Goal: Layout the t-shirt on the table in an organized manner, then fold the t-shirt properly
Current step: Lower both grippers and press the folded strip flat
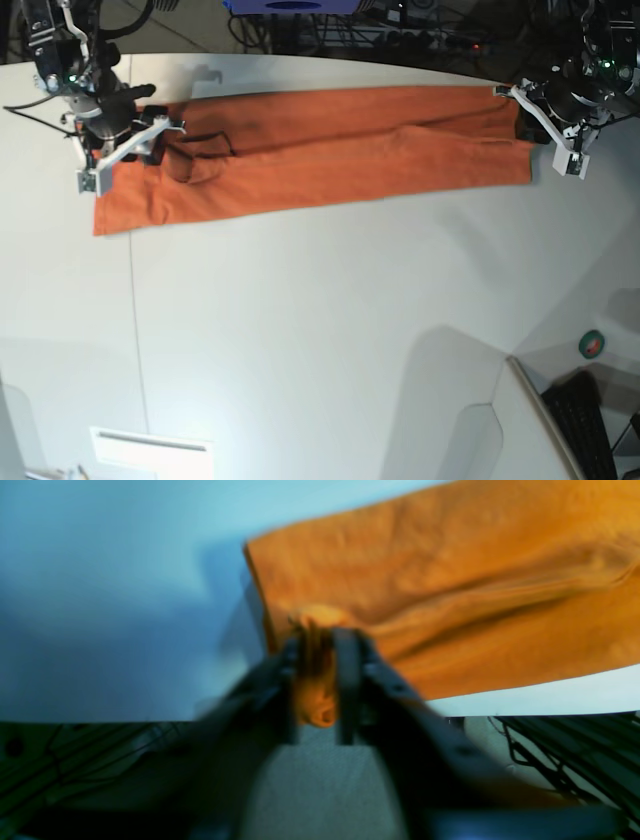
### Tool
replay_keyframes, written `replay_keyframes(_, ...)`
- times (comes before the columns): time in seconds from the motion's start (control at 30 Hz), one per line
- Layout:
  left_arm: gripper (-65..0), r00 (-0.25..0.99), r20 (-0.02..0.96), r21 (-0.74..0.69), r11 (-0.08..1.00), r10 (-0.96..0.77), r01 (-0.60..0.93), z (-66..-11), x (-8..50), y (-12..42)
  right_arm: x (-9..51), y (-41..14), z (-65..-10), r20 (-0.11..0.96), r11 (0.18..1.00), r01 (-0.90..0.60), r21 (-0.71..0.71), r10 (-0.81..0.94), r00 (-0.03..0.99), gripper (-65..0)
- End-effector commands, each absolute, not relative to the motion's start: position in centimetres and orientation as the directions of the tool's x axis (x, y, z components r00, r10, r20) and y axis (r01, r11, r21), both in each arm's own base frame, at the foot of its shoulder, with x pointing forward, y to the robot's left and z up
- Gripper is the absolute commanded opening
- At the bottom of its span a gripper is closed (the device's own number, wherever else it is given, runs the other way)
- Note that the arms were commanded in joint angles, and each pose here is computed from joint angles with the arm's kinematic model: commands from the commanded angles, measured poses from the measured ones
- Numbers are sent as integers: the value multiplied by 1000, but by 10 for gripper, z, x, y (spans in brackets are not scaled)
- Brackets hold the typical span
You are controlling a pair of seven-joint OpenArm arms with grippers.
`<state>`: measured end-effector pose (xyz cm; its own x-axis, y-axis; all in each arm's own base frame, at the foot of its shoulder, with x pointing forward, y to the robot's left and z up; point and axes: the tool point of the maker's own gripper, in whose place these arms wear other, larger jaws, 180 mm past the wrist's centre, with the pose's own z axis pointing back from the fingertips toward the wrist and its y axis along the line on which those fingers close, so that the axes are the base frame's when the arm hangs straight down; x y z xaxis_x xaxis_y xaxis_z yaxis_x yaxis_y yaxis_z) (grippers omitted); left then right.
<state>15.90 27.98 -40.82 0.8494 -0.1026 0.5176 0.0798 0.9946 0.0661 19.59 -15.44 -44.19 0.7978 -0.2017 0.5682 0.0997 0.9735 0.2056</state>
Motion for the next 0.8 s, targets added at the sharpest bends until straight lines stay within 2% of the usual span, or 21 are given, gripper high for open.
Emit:
replay_keyframes(0.0,-398,825,552,86,992,-123,90,-395,167,282,205,-161,-429,612,975,96,199,-200,765,-422)
replay_keyframes(0.07,-298,804,582,100,992,-118,73,-382,172,286,206,-167,-422,625,975,106,194,-206,753,-422)
replay_keyframes(0.17,-216,786,606,125,991,-120,55,-369,173,294,208,-174,-417,638,975,119,189,-214,740,-422)
replay_keyframes(0.3,-221,782,618,92,995,-87,38,-370,173,287,211,-174,-417,642,975,119,187,-213,736,-423)
replay_keyframes(0.33,-253,779,624,66,998,-60,24,-371,173,283,215,-174,-416,647,975,116,189,-212,732,-428)
replay_keyframes(0.4,-393,773,635,7,1000,-5,2,-374,172,273,219,-175,-417,649,975,119,187,-214,730,-488)
replay_keyframes(0.43,-487,762,647,-24,1000,23,-10,-374,177,268,222,-175,-417,651,975,118,188,-213,728,-551)
replay_keyframes(0.47,-609,759,648,-54,998,58,-30,-378,178,265,226,-176,-416,656,975,118,191,-216,724,-641)
replay_keyframes(0.5,-650,759,645,-72,996,86,-51,-383,179,264,230,-176,-416,659,974,119,191,-217,720,-650)
replay_keyframes(0.77,-650,798,549,-159,969,246,-189,-441,176,274,253,-180,-437,635,964,170,204,-263,726,-650)
